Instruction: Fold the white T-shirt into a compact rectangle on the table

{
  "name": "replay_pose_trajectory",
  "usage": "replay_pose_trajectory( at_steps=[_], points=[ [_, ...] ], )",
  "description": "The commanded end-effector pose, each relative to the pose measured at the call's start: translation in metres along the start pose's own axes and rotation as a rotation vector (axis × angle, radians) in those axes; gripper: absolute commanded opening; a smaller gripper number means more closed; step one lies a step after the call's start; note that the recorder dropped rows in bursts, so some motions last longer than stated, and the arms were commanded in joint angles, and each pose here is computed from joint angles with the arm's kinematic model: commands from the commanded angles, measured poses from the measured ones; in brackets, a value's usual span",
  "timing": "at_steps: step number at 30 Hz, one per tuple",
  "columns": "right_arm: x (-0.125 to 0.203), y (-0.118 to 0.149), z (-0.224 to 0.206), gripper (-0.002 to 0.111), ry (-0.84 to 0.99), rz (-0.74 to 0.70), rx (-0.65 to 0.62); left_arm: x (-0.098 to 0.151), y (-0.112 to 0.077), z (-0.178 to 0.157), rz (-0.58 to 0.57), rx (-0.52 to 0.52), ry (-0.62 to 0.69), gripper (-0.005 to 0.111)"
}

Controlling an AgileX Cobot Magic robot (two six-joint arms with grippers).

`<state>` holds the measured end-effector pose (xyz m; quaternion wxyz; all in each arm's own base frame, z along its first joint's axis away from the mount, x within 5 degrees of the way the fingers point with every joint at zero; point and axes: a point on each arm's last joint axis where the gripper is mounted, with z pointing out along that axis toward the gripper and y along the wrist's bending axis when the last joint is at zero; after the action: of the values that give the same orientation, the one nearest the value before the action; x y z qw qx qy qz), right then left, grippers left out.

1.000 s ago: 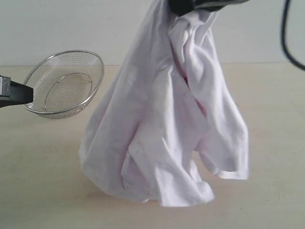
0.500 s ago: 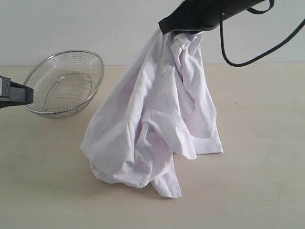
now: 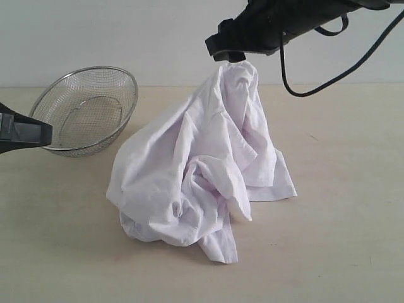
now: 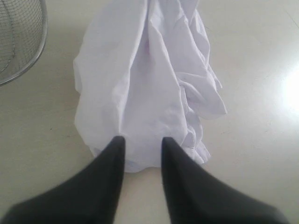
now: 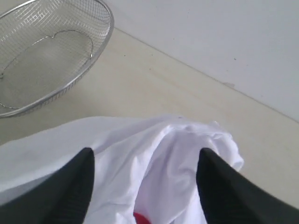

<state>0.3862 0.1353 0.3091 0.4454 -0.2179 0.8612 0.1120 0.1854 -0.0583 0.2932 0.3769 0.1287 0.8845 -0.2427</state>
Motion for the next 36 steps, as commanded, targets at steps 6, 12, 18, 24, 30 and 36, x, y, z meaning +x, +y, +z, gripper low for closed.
replay_pose_trajectory(
  at_steps=[6, 12, 18, 24, 30, 36],
  points=[
    [-0.024, -0.008, -0.058, 0.062, -0.049, 0.018, 0.020, -0.004, -0.010, 0.004, -0.021, 0.134, -0.002, 0.058],
    [-0.004, -0.053, -0.075, 0.062, 0.084, 0.115, 0.063, -0.019, -0.008, 0.040, -0.001, 0.217, 0.073, 0.052],
    [0.014, -0.085, -0.084, 0.062, 0.120, 0.189, 0.040, -0.042, -0.029, 0.090, 0.092, 0.348, 0.127, 0.055],
    [0.063, -0.093, -0.049, 0.062, 0.161, 0.266, -0.018, -0.054, -0.063, 0.126, 0.176, 0.425, 0.165, 0.055],
    [0.105, -0.090, -0.002, 0.062, 0.246, 0.323, -0.140, -0.052, -0.084, 0.161, 0.216, 0.469, 0.221, 0.055],
    [0.118, -0.089, 0.017, 0.062, 0.258, 0.357, -0.208, -0.037, -0.072, 0.194, 0.163, 0.450, 0.307, 0.055]
  ],
)
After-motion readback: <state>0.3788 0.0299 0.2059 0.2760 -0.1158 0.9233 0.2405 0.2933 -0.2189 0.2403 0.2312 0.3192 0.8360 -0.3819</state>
